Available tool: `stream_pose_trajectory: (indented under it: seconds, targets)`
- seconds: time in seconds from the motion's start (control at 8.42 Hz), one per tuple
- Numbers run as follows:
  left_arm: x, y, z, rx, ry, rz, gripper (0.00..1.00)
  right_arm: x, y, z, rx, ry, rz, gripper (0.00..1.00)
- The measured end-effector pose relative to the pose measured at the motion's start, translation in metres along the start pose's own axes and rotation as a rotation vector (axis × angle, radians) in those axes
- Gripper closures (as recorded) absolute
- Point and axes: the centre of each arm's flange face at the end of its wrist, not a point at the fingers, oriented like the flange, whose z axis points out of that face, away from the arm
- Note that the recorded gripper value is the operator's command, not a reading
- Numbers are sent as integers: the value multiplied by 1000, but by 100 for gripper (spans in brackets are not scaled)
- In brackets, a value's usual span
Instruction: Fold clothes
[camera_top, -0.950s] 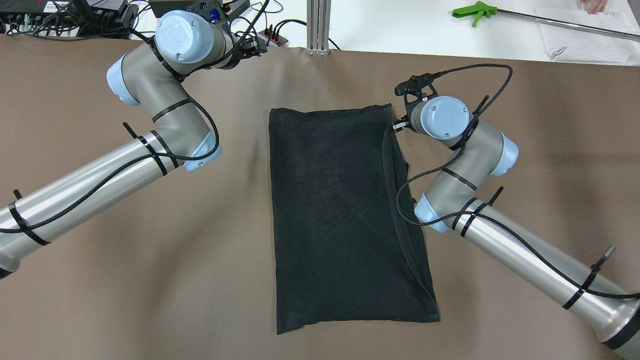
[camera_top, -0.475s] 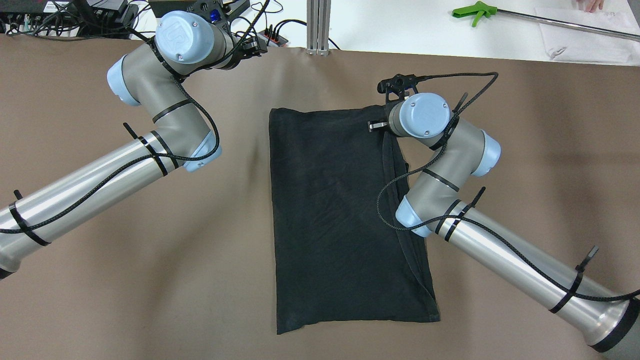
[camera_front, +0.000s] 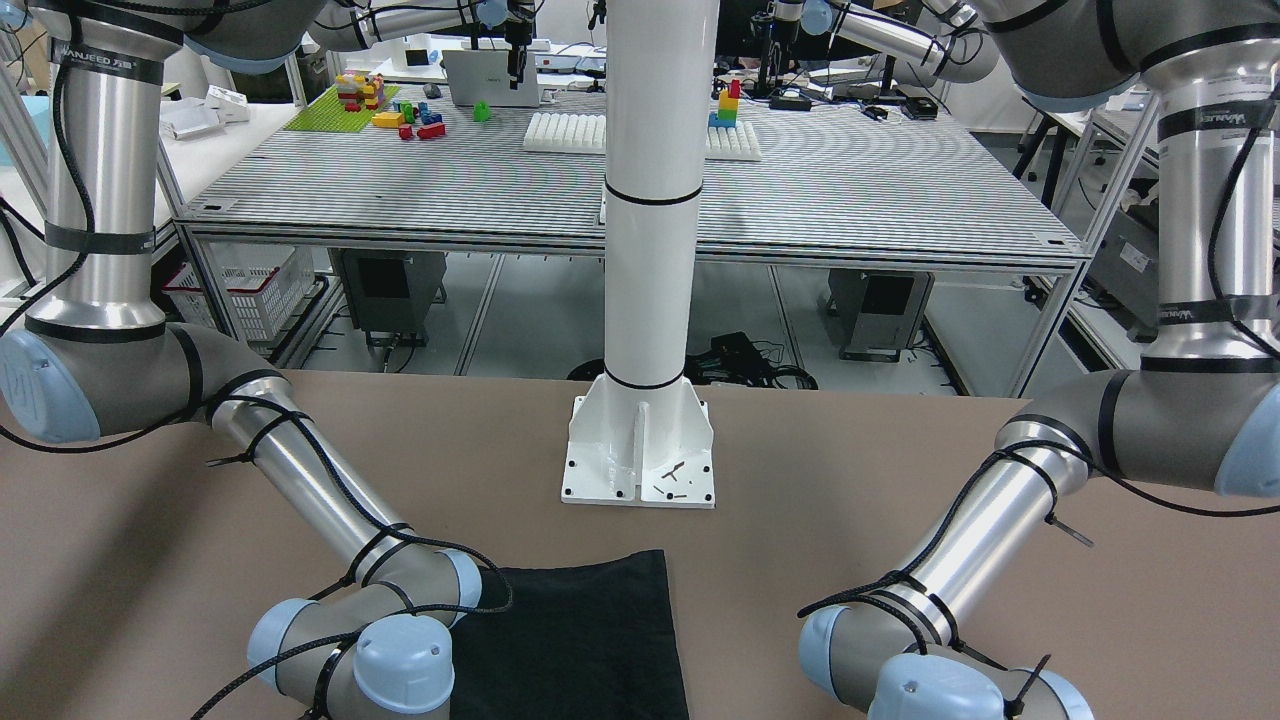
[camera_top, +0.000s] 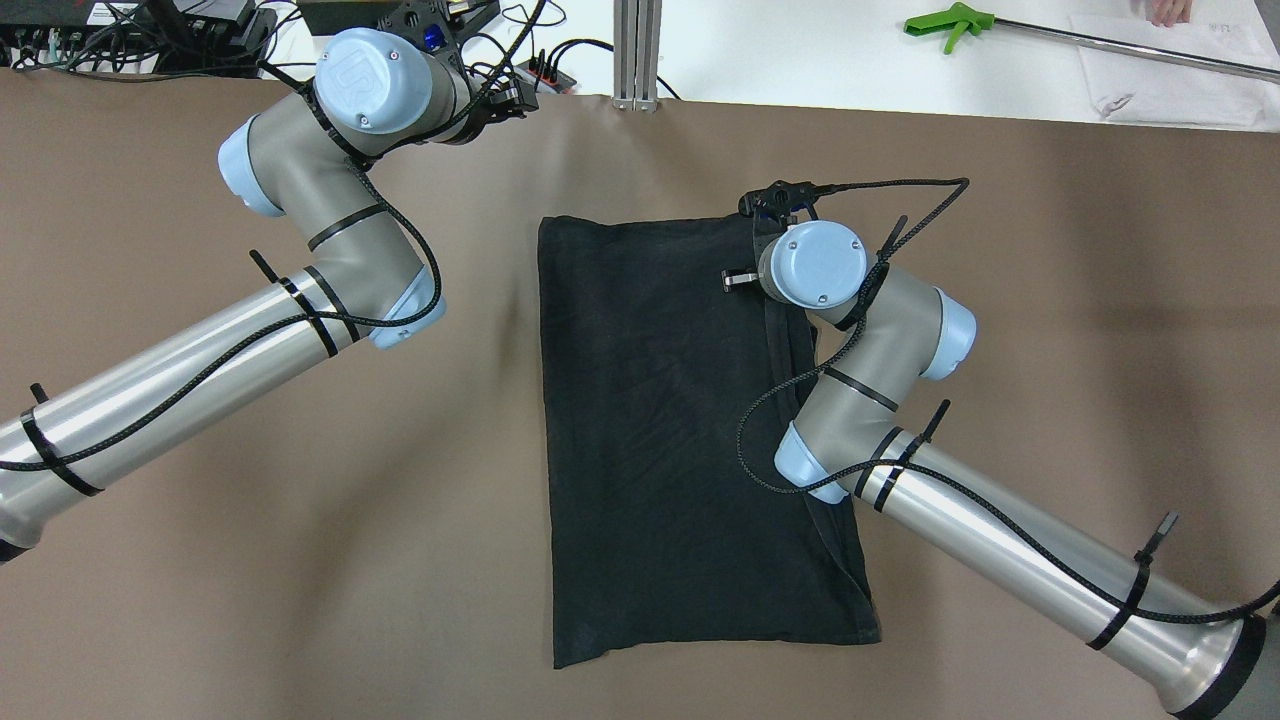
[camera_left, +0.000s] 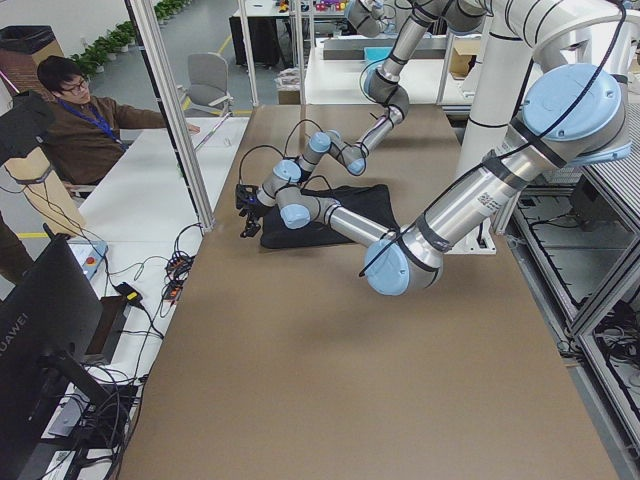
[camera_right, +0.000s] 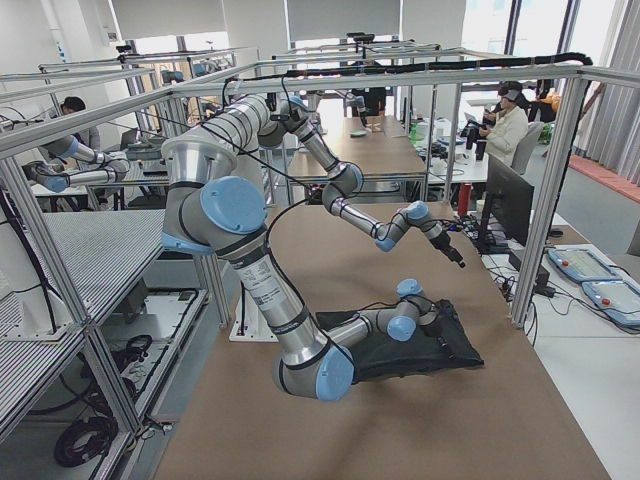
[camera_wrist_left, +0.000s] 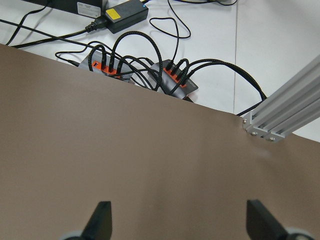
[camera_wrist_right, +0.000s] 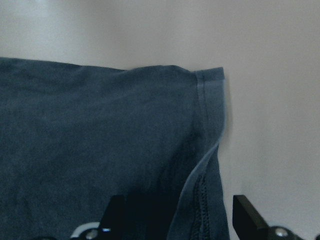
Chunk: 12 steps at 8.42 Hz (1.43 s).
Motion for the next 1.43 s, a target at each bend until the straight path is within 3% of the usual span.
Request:
stream_pose_trajectory:
  seconds: [0.36, 0.48, 0.95, 1.07, 1.19, 1.43]
  targets:
    - [0, 2, 1, -2, -1, 1, 5, 10, 9, -3, -14, 11, -13, 94]
    - [0, 2, 1, -3, -2, 3, 5, 14, 13, -2, -17, 15, -16, 100]
    - [0, 3, 3, -4, -7, 10, 5, 30, 23, -8, -20, 14, -72, 99]
    - [0, 3, 3, -4, -7, 11, 5, 40, 25, -7, -21, 20, -116, 62]
    - [0, 3, 3, -3, -8, 12, 5, 53, 26, -6, -20, 28, -168, 6]
    - [0, 3, 3, -2, -7, 12, 5, 64, 25, -5, -20, 34, -210, 5]
